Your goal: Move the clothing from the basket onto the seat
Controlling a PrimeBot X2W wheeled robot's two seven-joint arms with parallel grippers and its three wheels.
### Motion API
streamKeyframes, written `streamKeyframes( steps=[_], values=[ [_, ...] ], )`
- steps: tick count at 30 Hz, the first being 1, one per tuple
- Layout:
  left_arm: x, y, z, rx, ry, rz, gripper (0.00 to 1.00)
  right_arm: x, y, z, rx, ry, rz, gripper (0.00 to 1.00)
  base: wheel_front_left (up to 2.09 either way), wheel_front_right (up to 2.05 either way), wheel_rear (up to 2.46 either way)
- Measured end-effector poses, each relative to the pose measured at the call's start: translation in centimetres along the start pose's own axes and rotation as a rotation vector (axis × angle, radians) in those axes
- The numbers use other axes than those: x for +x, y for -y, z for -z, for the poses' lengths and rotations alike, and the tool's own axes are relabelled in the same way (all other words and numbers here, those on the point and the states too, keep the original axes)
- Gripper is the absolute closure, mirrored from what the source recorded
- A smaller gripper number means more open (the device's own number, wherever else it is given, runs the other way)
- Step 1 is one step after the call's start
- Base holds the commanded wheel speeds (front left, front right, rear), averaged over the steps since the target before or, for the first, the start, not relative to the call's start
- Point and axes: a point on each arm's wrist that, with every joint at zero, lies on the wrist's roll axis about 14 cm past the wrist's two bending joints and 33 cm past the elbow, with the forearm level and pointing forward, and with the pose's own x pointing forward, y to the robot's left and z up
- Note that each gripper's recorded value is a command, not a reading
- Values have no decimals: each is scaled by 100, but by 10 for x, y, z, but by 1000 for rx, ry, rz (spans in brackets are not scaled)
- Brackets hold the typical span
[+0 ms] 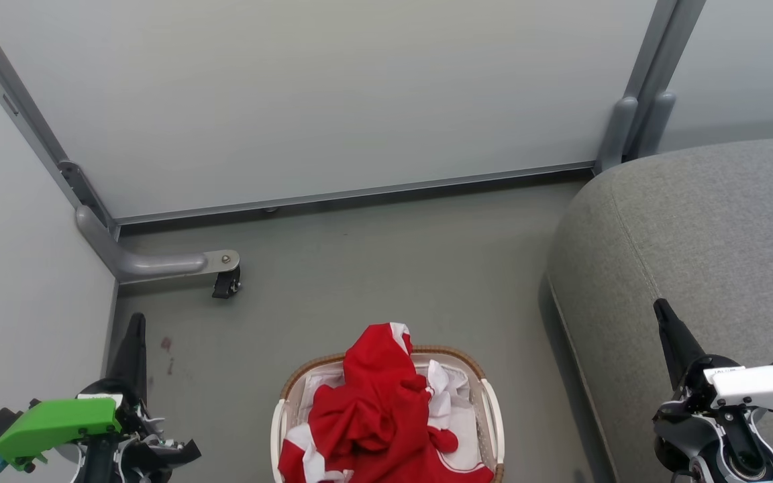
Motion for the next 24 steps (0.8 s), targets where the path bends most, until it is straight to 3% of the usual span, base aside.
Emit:
streamKeyframes(
  steps=[9, 24],
  values=[
    [-14, -32, 5, -13, 0, -94, 0, -11, 28, 4, 19, 4, 81, 0, 0, 0, 0],
    [-11, -25, 17, 65, -5, -73, 0, -11, 29, -3, -74, 57, 90, 0, 0, 0, 0]
  ],
)
